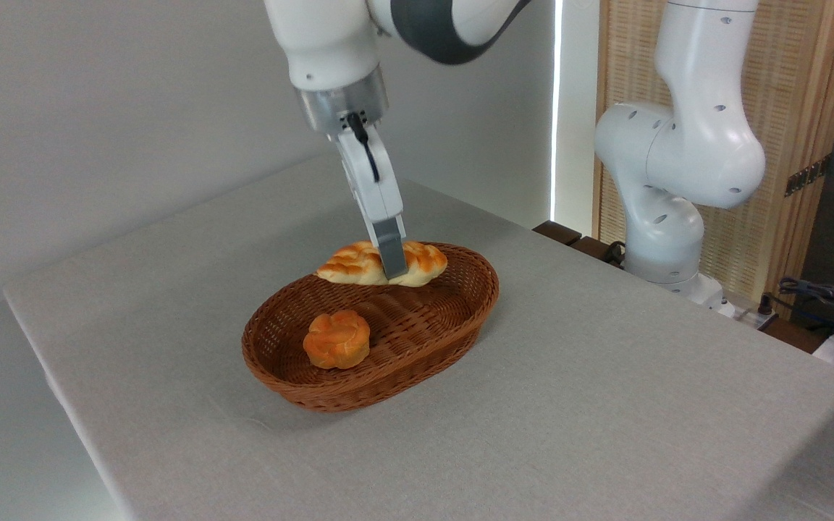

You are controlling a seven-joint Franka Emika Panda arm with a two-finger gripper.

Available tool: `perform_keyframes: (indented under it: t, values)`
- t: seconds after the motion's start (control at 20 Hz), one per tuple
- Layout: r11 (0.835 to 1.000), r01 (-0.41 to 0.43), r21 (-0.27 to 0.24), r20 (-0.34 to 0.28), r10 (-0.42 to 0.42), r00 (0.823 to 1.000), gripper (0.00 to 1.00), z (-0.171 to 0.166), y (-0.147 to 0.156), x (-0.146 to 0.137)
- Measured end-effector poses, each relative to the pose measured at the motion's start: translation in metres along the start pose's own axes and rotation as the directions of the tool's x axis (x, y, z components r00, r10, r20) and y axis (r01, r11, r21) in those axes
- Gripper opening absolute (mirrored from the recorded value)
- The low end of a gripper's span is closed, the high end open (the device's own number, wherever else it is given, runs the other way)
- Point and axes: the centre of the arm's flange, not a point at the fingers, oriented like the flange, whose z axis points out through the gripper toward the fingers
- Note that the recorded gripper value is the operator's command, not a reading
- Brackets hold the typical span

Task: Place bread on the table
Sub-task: 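Carry the braided loaf out of the basket and lower it onto the table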

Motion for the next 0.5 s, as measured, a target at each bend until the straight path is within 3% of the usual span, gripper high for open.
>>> perform_keyframes:
  t: [0.15,0.3,0.5]
  values:
    - [0.996,0.084,0.027,-0.04,-0.083,0.996,0.41,-0.017,-0.025,-0.04]
    - [0.981,0.165,0.1,-0.052,-0.16,0.986,0.41,-0.014,-0.064,-0.087]
    - [0.967,0.155,0.203,0.005,-0.159,0.987,0.41,0.023,-0.11,-0.085]
